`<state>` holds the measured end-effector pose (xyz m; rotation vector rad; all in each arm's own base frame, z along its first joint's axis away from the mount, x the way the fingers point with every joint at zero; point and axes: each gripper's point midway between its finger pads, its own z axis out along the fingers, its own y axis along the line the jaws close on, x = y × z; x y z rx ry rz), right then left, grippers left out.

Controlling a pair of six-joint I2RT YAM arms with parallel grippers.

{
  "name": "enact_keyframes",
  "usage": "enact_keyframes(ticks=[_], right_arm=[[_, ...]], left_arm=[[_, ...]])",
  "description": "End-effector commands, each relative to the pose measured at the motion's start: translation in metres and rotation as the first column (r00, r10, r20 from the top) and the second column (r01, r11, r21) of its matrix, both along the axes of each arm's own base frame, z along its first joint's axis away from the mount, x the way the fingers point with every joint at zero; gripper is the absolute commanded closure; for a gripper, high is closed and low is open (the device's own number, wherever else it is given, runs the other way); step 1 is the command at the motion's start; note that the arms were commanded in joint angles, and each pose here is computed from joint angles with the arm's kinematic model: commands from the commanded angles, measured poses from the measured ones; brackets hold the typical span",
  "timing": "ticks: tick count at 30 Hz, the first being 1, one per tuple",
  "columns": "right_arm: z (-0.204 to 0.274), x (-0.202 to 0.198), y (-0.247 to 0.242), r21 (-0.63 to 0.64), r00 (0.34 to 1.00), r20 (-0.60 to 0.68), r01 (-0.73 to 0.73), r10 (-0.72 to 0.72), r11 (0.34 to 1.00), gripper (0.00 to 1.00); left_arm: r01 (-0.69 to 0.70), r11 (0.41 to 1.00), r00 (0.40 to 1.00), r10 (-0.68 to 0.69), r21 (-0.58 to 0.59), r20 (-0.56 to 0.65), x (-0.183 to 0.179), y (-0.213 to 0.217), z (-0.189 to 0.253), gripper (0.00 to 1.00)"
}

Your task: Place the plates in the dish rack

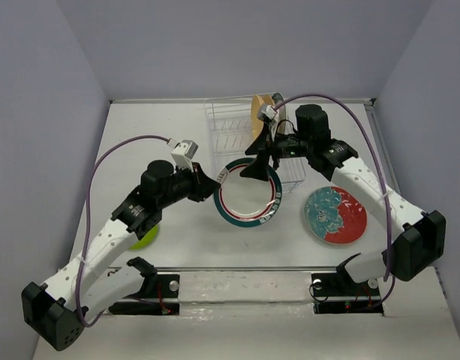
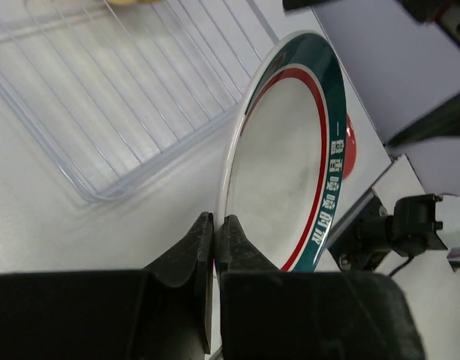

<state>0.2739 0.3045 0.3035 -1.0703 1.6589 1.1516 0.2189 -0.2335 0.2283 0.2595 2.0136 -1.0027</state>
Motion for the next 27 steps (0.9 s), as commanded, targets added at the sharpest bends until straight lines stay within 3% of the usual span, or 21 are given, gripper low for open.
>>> enact_keyframes(ticks=[1, 5, 17, 19, 20, 23, 26, 27], right_arm=[[0.000, -0.012, 0.004, -0.001, 0.994, 0.077, -0.082, 0.081, 0.997, 0.02], [-0.014, -0.004, 0.009, -0.023, 0.996, 0.033, -0.080, 0.081, 0.997, 0.02], [-0.028, 0.002, 0.021, -0.027, 0.993, -0.012, -0.120, 0.120, 0.992, 0.07], [-0.023, -0.012, 0.024, 0.011, 0.978, -0.021, -0.206, 0.206, 0.979, 0.23], [-0.022, -0.016, 0.024, 0.023, 0.972, -0.022, -0.233, 0.233, 0.972, 0.52], [-0.015, -0.026, 0.026, 0.059, 0.954, -0.022, -0.297, 0.298, 0.953, 0.93], [0.001, -0.016, 0.029, 0.087, 0.968, 0.018, -0.250, 0.249, 0.964, 0.93], [0.012, -0.007, 0.032, 0.108, 0.981, 0.007, -0.192, 0.192, 0.976, 0.93]], left_arm=[[-0.031, 0.998, 0.991, 0.024, 0.053, 0.129, 0.014, 0.019, 0.035, 0.95], [-0.066, 0.995, 0.978, 0.049, 0.078, 0.201, 0.018, 0.031, 0.056, 0.95], [-0.001, 0.993, 0.931, -0.041, 0.115, 0.362, 0.007, 0.033, 0.101, 0.95], [-0.049, 0.991, 0.928, 0.000, 0.123, 0.373, 0.013, 0.040, 0.103, 0.95], [-0.064, 0.991, 0.927, 0.014, 0.120, 0.376, 0.015, 0.041, 0.105, 0.95], [-0.127, 0.987, 0.917, 0.080, 0.095, 0.390, 0.021, 0.048, 0.112, 0.93], [-0.279, 0.955, 0.893, 0.218, 0.104, 0.393, 0.038, 0.069, 0.109, 0.52], [-0.361, 0.925, 0.872, 0.290, 0.119, 0.393, 0.046, 0.083, 0.105, 0.26]])
